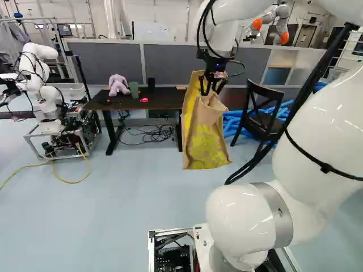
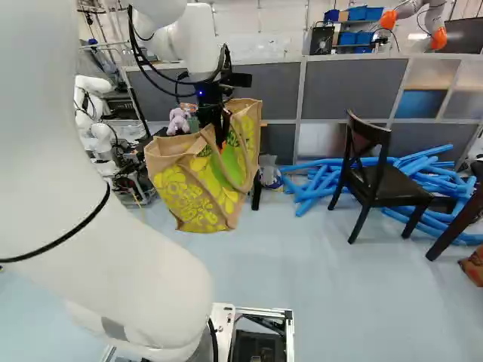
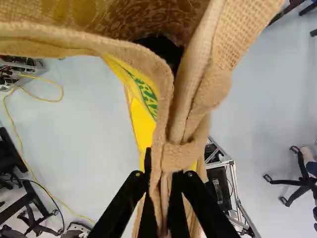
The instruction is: Pick up the bag on the ground and place it on the table
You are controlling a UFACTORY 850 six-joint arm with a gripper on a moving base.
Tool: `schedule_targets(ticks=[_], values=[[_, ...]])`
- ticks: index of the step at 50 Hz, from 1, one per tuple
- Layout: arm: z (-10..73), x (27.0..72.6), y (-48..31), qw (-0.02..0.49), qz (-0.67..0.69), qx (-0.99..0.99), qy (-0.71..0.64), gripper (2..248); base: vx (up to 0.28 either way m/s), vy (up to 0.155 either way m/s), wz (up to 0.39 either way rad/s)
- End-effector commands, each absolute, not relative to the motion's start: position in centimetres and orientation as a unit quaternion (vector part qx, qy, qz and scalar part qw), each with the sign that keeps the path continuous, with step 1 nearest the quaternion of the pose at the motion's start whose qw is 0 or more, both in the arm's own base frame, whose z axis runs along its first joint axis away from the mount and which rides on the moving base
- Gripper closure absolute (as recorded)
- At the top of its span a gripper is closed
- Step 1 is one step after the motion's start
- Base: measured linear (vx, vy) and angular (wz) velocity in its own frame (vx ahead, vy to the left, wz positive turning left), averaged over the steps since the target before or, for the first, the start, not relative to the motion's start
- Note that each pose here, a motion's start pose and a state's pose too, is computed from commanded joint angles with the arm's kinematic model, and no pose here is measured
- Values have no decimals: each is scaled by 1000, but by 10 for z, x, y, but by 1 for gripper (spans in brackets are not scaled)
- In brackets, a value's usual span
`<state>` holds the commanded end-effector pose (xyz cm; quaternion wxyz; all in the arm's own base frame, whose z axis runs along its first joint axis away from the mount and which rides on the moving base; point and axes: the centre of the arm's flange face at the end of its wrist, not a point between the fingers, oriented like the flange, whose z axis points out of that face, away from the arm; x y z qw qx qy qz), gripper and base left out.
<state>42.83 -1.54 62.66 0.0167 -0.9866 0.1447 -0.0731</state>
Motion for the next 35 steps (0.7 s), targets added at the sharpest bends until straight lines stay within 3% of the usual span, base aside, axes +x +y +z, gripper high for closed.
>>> schedule_targets(ticks=[35], values=[[627, 428, -15, 17, -73, -987, 145, 229, 178, -1, -15]])
